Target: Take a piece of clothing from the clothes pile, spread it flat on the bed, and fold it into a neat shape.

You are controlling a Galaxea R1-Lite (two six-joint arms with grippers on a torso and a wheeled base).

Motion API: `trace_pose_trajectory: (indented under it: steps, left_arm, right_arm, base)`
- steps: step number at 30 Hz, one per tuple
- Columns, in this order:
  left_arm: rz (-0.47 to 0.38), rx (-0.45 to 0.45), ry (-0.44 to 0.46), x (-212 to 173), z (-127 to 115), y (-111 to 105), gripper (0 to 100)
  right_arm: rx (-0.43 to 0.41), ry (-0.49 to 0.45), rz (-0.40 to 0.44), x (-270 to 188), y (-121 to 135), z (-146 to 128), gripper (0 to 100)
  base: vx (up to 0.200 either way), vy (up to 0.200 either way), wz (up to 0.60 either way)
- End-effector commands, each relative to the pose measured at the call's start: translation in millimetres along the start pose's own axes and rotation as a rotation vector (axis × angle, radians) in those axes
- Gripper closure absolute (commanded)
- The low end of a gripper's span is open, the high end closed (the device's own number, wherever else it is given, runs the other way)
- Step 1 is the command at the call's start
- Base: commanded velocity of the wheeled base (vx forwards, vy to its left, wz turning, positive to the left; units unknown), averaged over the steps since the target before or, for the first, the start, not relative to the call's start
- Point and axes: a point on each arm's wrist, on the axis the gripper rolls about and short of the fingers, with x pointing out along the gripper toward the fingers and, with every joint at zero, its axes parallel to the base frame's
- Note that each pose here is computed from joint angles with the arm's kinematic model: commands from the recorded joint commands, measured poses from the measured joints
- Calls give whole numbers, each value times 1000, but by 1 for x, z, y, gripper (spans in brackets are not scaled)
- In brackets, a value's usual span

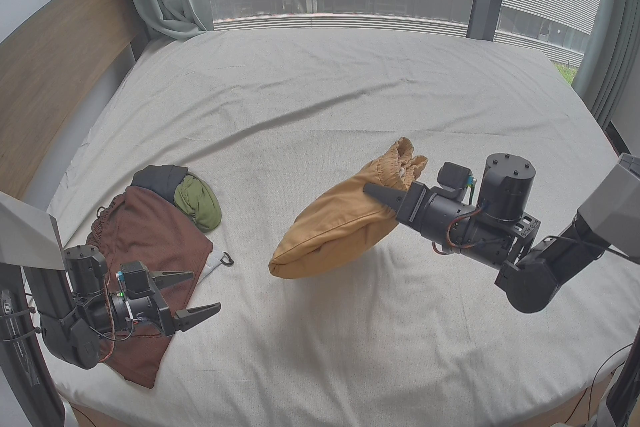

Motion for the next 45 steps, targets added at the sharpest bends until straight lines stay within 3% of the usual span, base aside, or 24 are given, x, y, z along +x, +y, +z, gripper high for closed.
trace_pose_trajectory:
  steps: [1, 24, 39, 45]
  left_arm:
    - [0, 0, 0, 0, 0, 0, 0]
    - [-1, -7, 5, -1, -1, -1, 0]
    - [1, -10, 7, -1, -2, -1, 0]
    - [1, -10, 8, -1, -2, -1, 0]
  right_arm:
    - [-9, -26, 17, 11, 6, 15, 100]
    - [-2, -21, -8, 66, -19, 22, 100]
    - [-16, -60, 35, 99, -18, 52, 100]
    - [2, -54, -7, 113, -53, 42, 100]
  base:
    - [0, 0, 0]
    - [0, 0, 0]
    - [0, 0, 0]
    - [0, 0, 0]
